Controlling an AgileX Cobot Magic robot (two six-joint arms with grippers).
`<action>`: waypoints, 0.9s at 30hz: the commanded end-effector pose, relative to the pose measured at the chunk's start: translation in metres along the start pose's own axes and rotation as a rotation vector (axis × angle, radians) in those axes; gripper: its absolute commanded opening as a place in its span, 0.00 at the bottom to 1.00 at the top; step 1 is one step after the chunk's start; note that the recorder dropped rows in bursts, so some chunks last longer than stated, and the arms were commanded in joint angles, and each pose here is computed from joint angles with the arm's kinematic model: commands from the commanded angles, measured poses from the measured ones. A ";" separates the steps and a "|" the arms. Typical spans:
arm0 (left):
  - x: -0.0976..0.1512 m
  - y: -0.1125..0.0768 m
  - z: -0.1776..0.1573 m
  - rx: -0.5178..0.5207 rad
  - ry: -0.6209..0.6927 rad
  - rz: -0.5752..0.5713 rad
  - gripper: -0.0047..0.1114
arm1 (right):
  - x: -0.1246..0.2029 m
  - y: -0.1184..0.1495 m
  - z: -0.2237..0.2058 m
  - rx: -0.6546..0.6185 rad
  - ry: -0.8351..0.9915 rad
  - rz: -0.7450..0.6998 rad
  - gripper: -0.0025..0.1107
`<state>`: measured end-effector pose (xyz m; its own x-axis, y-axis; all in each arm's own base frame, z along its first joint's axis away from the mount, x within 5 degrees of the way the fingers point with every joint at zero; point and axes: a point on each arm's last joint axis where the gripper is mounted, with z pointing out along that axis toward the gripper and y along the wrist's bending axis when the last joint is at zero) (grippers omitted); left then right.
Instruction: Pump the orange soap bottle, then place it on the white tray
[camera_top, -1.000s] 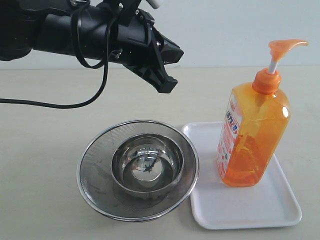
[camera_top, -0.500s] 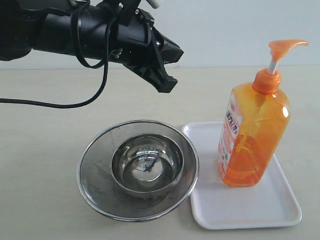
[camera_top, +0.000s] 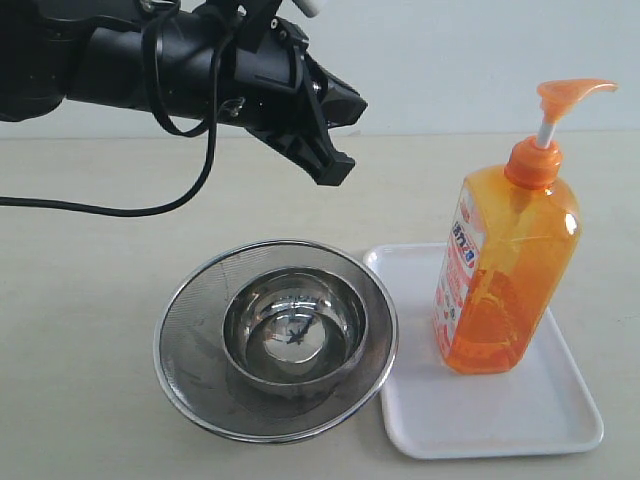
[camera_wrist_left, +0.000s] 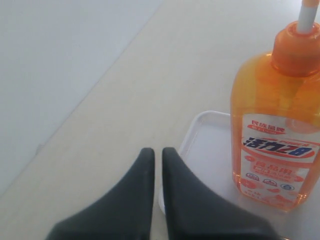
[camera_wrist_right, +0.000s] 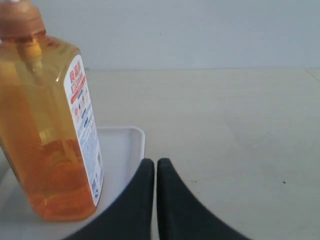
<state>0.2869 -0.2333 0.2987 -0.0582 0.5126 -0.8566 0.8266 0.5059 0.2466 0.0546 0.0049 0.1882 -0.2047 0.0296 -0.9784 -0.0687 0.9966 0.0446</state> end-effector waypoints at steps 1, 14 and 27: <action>-0.003 0.002 -0.003 -0.012 -0.011 -0.009 0.08 | 0.005 0.000 0.000 0.003 0.039 -0.005 0.02; -0.003 0.002 -0.003 -0.014 -0.012 -0.009 0.08 | 0.006 0.000 0.000 0.003 0.048 -0.005 0.02; -0.003 0.002 -0.003 -0.014 -0.012 -0.009 0.08 | 0.006 0.000 0.000 0.003 0.048 -0.003 0.02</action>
<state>0.2870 -0.2332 0.2988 -0.0580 0.5124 -0.8568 0.8254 0.5073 0.2475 0.0536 0.0052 0.1822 -0.2579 0.0244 -0.9659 -0.0701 0.9966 0.0440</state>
